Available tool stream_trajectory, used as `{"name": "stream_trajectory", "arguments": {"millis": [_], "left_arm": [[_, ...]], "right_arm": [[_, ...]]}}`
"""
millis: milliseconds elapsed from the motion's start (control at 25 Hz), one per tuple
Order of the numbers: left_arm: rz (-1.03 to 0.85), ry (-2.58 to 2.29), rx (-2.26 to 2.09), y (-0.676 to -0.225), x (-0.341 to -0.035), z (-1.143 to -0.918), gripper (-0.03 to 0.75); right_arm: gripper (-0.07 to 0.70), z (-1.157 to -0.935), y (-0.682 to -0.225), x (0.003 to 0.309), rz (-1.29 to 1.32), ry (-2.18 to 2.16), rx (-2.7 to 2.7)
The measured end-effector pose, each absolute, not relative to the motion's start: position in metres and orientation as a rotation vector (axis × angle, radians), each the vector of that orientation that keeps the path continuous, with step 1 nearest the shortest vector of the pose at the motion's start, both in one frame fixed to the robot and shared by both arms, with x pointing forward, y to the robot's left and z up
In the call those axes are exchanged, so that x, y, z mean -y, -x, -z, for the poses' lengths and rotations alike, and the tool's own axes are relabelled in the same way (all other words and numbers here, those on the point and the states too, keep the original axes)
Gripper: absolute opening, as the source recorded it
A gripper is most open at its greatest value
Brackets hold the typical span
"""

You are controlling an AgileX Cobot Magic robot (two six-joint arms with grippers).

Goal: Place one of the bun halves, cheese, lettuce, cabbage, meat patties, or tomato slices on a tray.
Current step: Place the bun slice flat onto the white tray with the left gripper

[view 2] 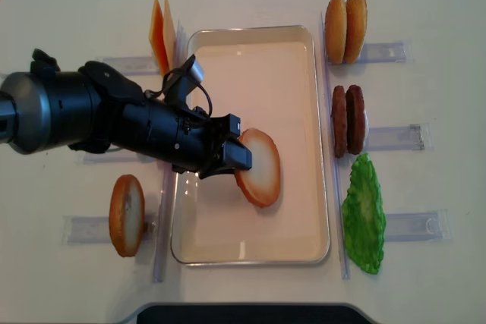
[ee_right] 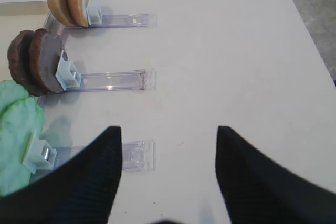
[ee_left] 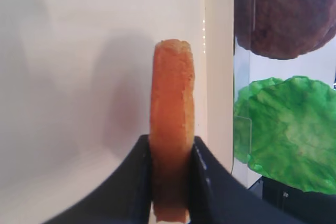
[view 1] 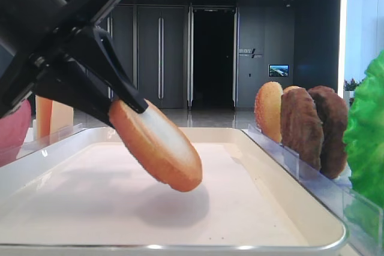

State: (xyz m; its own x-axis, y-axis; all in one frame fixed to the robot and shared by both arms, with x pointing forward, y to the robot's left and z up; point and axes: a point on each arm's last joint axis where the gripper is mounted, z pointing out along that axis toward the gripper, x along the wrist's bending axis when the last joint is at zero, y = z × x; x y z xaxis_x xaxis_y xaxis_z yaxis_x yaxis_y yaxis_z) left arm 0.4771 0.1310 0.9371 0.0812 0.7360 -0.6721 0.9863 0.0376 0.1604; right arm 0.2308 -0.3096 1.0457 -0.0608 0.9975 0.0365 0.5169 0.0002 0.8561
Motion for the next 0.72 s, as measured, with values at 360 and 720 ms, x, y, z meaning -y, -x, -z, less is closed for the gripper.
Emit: {"name": "stream_trajectory", "arguments": {"millis": [360, 720], "left_arm": [[0.553, -1.759, -1.733, -0.4776, -0.1301, -0.9285, 0.139], [0.55, -1.759, -1.733, -0.4777, -0.1302, -0.9284, 0.139]], "right_arm": [[0.409, -1.0457, -0.2308, 0.3096, -0.968, -1.581, -1.646], [0.409, -1.0457, -0.2308, 0.3096, -0.968, -1.581, -1.646]]}}
